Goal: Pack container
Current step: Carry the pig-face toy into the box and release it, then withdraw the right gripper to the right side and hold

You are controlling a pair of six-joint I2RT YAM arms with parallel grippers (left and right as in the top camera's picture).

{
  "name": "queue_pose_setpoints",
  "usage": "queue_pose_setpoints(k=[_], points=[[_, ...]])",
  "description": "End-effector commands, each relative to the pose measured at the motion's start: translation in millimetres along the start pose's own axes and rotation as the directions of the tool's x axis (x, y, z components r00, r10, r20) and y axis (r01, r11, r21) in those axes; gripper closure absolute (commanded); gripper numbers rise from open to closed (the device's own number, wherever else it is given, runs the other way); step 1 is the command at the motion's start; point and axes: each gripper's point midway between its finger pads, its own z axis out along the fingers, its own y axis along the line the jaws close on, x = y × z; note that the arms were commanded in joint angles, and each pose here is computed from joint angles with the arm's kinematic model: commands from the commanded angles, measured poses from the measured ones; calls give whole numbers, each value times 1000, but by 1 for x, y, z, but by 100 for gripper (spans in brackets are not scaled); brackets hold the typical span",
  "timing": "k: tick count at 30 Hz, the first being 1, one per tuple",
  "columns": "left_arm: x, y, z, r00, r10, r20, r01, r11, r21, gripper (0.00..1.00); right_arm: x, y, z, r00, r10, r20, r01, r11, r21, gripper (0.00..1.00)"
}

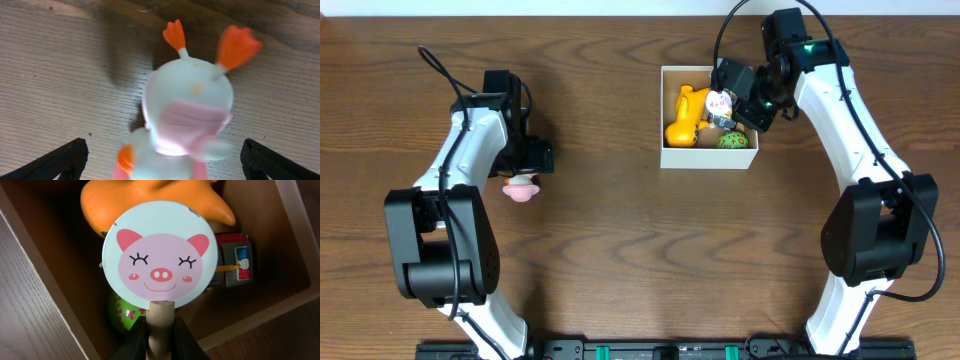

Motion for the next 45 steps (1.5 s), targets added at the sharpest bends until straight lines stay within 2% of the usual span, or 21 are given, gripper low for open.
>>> queue_pose_setpoints(k=[1,5,6,7,10,12,16,22,24,26,29,32,35,37,38,39,45], points=[[3,2,3,1000,12,-14,-12,1000,-7,2,-1,6,9,1000,-14,0,14,999,-34,99],[3,2,4,1000,12,-15,-12,1000,-7,2,-9,15,11,999,-15,39,18,997,-78,99],[3,2,3,1000,12,-14,-12,1000,-7,2,-11,17,11,999,-17,48,21,996,-84,96],[3,2,3,1000,12,-14,-12,1000,-7,2,-14,18,11,998,-22,52,26,996,-87,80],[3,2,3,1000,12,-14,-12,1000,-7,2,-17,22,13,998,-34,52,38,995,-91,63],[3,2,3,1000,12,-14,-12,1000,-7,2,-20,25,13,998,-41,53,46,995,-94,46],[3,2,3,1000,12,-14,-12,1000,-7,2,-23,30,14,997,-53,53,58,994,-97,39],[3,2,3,1000,12,-14,-12,1000,-7,2,-23,30,14,997,-47,53,52,994,-97,37],[3,2,3,1000,12,-14,-12,1000,-7,2,-26,27,14,998,-19,59,24,996,-89,40],[3,2,3,1000,12,-14,-12,1000,-7,2,-30,23,14,997,29,70,-24,997,-75,48],[3,2,3,1000,12,-14,-12,1000,-7,2,-32,5,14,985,154,78,-154,988,-7,52],[3,2,4,1000,12,-15,-12,1000,-7,2,-19,-36,9,920,383,88,-392,907,152,47],[3,2,4,1000,12,-15,-12,1000,-7,2,7,-70,-1,815,565,126,-576,771,271,27],[3,2,3,1000,12,-14,-12,1000,-7,2,23,-83,-6,785,605,133,-615,733,291,21],[3,2,4,1000,12,-15,-12,1000,-7,2,29,-87,-8,775,617,134,-626,722,295,14],[3,2,3,1000,12,-14,-12,1000,-7,2,37,-92,-10,764,630,136,-638,709,300,1],[3,2,3,1000,12,-14,-12,1000,-7,2,83,-122,-26,702,696,149,-693,620,367,1]])
